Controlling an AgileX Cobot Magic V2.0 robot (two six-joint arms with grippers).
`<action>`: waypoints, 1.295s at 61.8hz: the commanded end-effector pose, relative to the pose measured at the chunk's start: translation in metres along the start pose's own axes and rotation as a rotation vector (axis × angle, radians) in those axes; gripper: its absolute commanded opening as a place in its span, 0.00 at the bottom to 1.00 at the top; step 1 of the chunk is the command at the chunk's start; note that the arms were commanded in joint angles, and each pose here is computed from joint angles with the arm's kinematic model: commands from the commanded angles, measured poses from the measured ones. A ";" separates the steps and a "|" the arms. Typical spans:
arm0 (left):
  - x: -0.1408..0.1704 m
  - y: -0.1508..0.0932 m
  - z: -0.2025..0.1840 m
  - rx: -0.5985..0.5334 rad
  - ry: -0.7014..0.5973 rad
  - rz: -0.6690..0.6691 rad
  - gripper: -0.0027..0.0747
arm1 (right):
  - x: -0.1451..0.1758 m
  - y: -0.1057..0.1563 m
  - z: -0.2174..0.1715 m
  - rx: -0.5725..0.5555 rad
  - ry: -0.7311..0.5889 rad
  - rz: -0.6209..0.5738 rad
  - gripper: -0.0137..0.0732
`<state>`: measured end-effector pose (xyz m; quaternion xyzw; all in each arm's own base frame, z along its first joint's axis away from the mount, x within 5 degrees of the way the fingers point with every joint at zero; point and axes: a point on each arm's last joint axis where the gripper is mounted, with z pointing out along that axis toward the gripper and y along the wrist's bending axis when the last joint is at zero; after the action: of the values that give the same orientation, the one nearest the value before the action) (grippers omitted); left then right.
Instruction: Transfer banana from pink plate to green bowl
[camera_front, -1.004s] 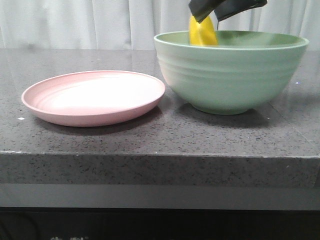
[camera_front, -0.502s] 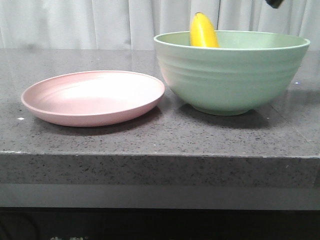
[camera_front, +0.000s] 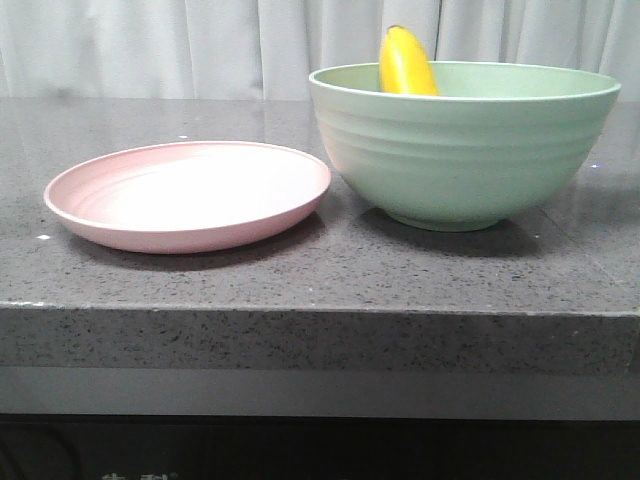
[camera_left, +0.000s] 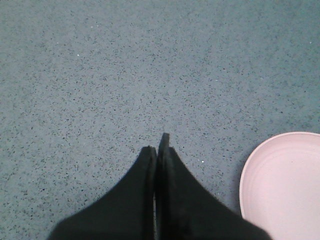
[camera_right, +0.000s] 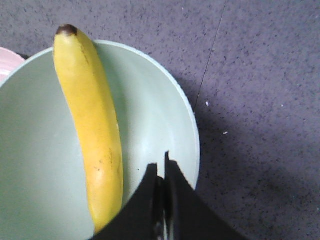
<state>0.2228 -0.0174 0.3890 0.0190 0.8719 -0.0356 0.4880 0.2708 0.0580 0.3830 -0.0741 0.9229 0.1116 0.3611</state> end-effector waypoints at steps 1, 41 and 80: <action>0.002 -0.002 -0.028 0.022 -0.184 -0.030 0.01 | 0.008 0.005 -0.036 0.005 -0.260 -0.032 0.08; 0.144 0.002 -0.104 0.048 -0.531 -0.042 0.01 | 0.195 -0.012 -0.071 0.052 -0.826 -0.047 0.08; 0.145 0.002 -0.105 0.049 -0.535 -0.042 0.01 | 0.199 -0.012 -0.076 0.049 -0.851 -0.049 0.08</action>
<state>0.0576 -0.0067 0.3045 0.0075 0.7455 -0.0604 0.6637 0.0791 0.0170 0.2825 -0.0357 0.7302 0.1080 0.6737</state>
